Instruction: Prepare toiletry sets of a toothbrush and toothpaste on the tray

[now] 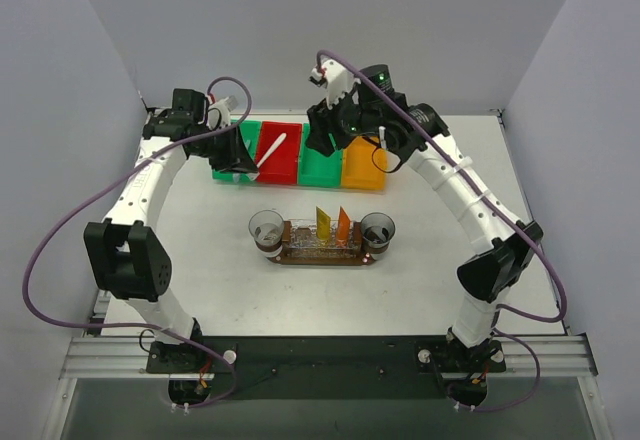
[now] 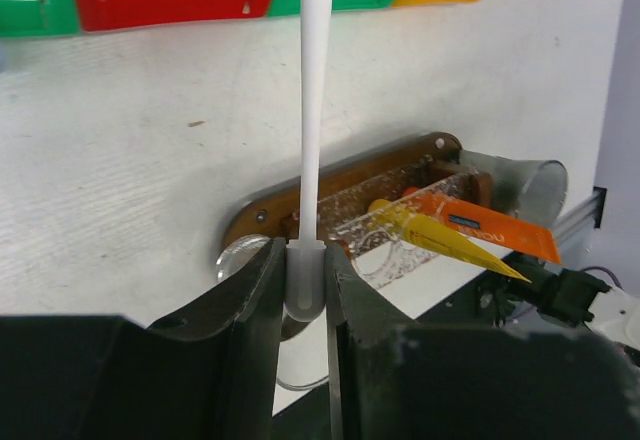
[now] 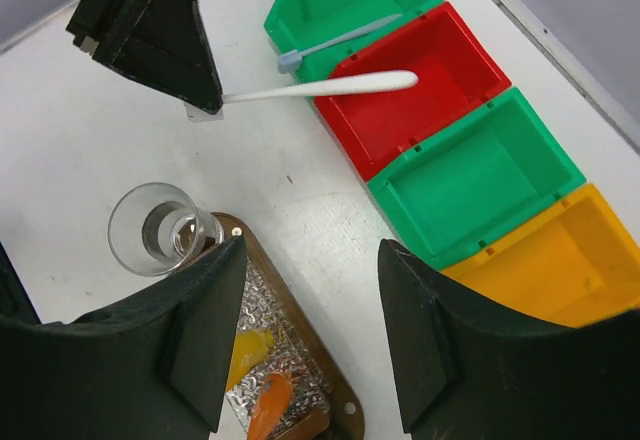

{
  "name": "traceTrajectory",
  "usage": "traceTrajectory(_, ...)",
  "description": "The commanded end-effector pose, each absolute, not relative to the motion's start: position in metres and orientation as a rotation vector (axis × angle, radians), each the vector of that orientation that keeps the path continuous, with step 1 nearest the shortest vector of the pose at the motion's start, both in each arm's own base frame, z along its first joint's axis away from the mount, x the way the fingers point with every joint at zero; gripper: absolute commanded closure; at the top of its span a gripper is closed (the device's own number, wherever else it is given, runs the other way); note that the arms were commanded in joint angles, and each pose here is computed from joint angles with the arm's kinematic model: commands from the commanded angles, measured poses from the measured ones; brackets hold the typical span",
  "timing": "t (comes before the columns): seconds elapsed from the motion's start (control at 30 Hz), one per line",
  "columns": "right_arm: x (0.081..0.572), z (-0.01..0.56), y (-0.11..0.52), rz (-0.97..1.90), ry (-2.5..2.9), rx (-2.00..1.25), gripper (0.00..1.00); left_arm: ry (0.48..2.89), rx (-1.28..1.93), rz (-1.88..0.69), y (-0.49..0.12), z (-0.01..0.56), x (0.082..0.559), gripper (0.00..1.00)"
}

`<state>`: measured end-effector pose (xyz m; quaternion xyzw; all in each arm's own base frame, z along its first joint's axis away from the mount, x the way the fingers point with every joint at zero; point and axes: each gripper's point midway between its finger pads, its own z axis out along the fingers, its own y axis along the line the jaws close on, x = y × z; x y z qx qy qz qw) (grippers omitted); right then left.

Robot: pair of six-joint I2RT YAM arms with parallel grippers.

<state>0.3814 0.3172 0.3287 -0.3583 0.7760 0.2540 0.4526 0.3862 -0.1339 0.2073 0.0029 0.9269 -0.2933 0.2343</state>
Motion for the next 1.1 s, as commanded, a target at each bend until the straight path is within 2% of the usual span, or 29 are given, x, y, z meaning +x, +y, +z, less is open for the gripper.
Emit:
traceTrajectory(0.0,0.364,0.343,0.347,0.586,1.713,-1.124,0.49,2.464,0.113,-0.949,-0.160,0.260,0.366,1.00)
traceTrajectory(0.23,0.345,0.318,0.360,0.395,1.605,-1.324,0.48,2.439,0.111,-1.091,-0.184,0.294,0.351,1.00)
traceTrajectory(0.5,0.343,0.285,0.346,0.151,1.552,-1.433,0.48,2.495,0.097,-1.135,-0.191,0.296,0.319,1.00)
traceTrajectory(0.83,0.333,0.292,0.362,0.024,1.371,-1.447,0.48,2.541,0.149,-1.157,-0.202,0.293,0.286,1.00)
traceTrajectory(1.07,0.316,0.285,0.377,0.036,1.332,-1.495,0.48,2.535,0.186,-1.190,-0.208,0.297,0.274,1.00)
